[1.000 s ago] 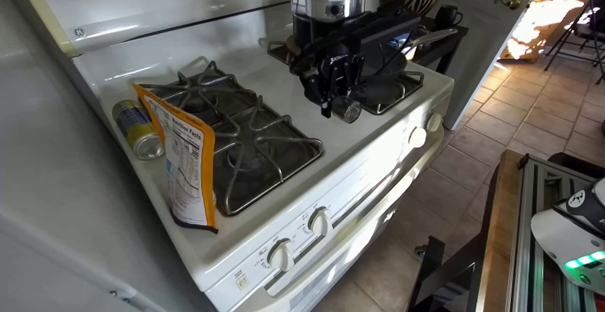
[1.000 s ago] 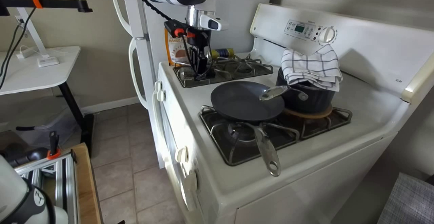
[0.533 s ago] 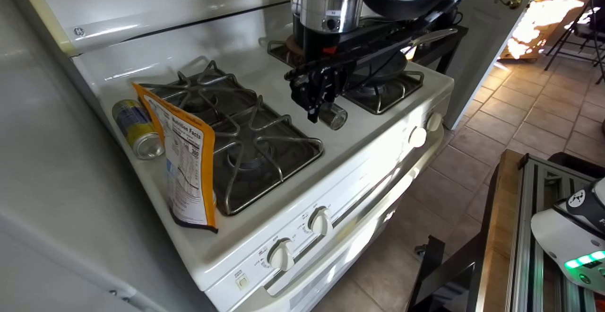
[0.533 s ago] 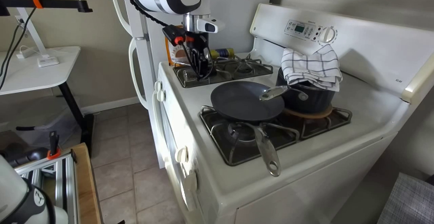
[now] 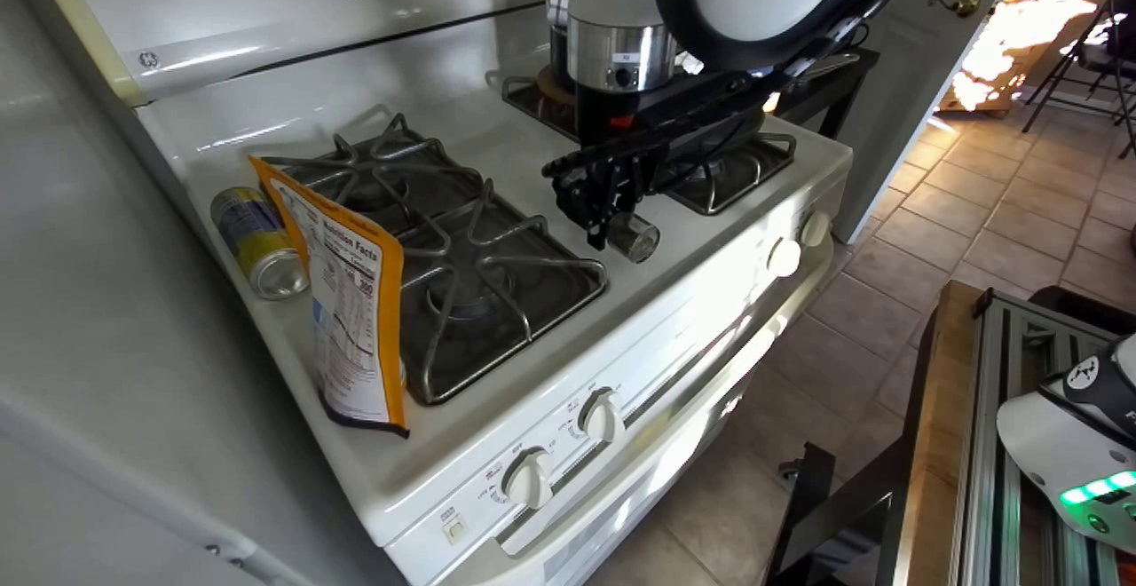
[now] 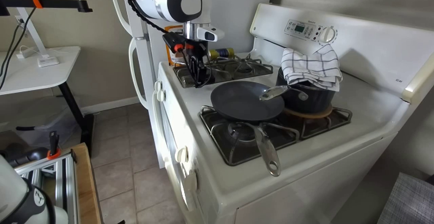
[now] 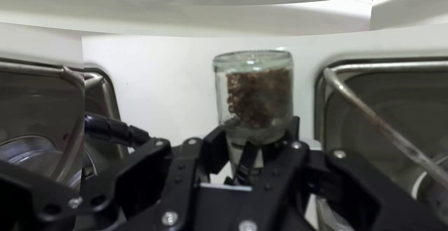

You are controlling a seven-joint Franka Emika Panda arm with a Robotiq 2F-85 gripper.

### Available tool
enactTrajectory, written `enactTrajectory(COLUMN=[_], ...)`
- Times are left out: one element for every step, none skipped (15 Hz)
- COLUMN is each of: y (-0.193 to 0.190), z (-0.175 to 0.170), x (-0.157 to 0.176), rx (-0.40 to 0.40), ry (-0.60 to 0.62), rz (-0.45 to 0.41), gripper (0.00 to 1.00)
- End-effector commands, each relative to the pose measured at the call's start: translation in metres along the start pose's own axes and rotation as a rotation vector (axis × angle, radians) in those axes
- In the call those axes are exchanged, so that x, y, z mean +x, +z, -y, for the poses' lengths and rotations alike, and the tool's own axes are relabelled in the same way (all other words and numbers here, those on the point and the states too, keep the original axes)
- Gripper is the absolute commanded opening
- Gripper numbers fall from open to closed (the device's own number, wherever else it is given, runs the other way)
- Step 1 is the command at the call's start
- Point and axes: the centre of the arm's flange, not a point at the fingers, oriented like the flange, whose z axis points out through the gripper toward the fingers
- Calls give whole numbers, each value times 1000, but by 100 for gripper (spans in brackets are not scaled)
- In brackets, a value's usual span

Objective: Remove the bottle from the pan

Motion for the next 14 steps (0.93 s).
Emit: enactTrajectory(y=[12,15,17,18,20,21,21,21,19,17,12,8,2,-4], z=[-2,-2,-2,-2,-2,-1,0,0,1,1,0,0,0,0], x=[7,8,9,9,9,10,10,10,10,9,7,4,1,-1], rx=[13,13,11,9,8,7,11,10,9,9,8,5,2,11], ry=[4,4,4,1,-2,-5,-10,-18,-19,-17,-17,-15,-13,-21], rz=[21,25,30,35,39,50,60,66,70,73,66,57,43,24], gripper=[9,9,9,9,9,9,18,59,60,68,75,84,91,98])
